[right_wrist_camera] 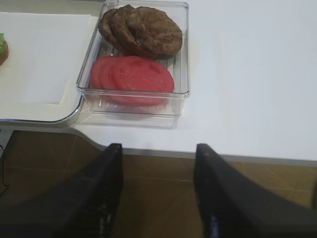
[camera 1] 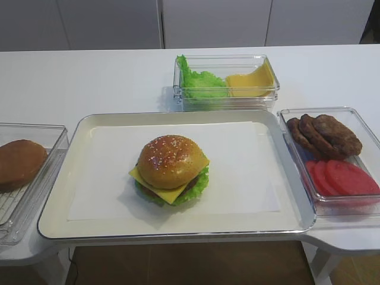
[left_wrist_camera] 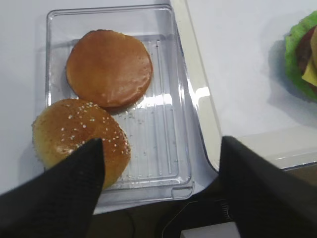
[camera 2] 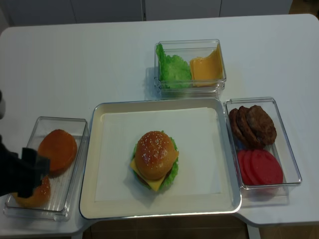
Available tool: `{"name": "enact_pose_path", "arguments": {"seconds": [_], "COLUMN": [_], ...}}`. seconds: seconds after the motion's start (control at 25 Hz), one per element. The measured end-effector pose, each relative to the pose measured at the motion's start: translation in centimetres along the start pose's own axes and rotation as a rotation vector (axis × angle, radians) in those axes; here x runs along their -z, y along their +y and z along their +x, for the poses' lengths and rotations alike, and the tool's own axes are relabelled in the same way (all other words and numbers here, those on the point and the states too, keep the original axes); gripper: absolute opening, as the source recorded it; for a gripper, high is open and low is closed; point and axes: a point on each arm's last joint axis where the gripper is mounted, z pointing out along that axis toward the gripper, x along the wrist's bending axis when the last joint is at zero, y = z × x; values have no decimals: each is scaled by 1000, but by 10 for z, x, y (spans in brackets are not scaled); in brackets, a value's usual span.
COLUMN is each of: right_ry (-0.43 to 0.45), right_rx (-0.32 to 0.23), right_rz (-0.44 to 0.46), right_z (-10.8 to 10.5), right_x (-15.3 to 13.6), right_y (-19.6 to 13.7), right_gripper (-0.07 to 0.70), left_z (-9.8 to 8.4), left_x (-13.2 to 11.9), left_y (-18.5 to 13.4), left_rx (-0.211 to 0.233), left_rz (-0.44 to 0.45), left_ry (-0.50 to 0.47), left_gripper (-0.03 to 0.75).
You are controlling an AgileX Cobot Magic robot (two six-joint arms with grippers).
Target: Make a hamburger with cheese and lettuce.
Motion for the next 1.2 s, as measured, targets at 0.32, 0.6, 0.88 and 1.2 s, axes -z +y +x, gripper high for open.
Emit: {"name": "enact_pose_path", "arguments": {"seconds": [0.32, 0.6, 0.88, 1.2], "right_ry": [0, 0, 0, 0], "right_rx": [0, 0, 0, 0], "right_rz": [0, 0, 0, 0], "right_z": [0, 0, 0, 0], "right_x": [0, 0, 0, 0], "right_y": [0, 0, 0, 0], "right_gripper": [371, 371, 371, 371], "left_z": [7, 11, 15, 18], "left_x": [30, 37, 41, 61], "left_y": [-21, -58, -96, -117], "left_rx": [-17, -1, 34, 45], "left_rz": [-46, -60, -114, -257], "left_ry": [50, 52, 46, 29], "left_gripper": [530, 517, 509, 507]}}
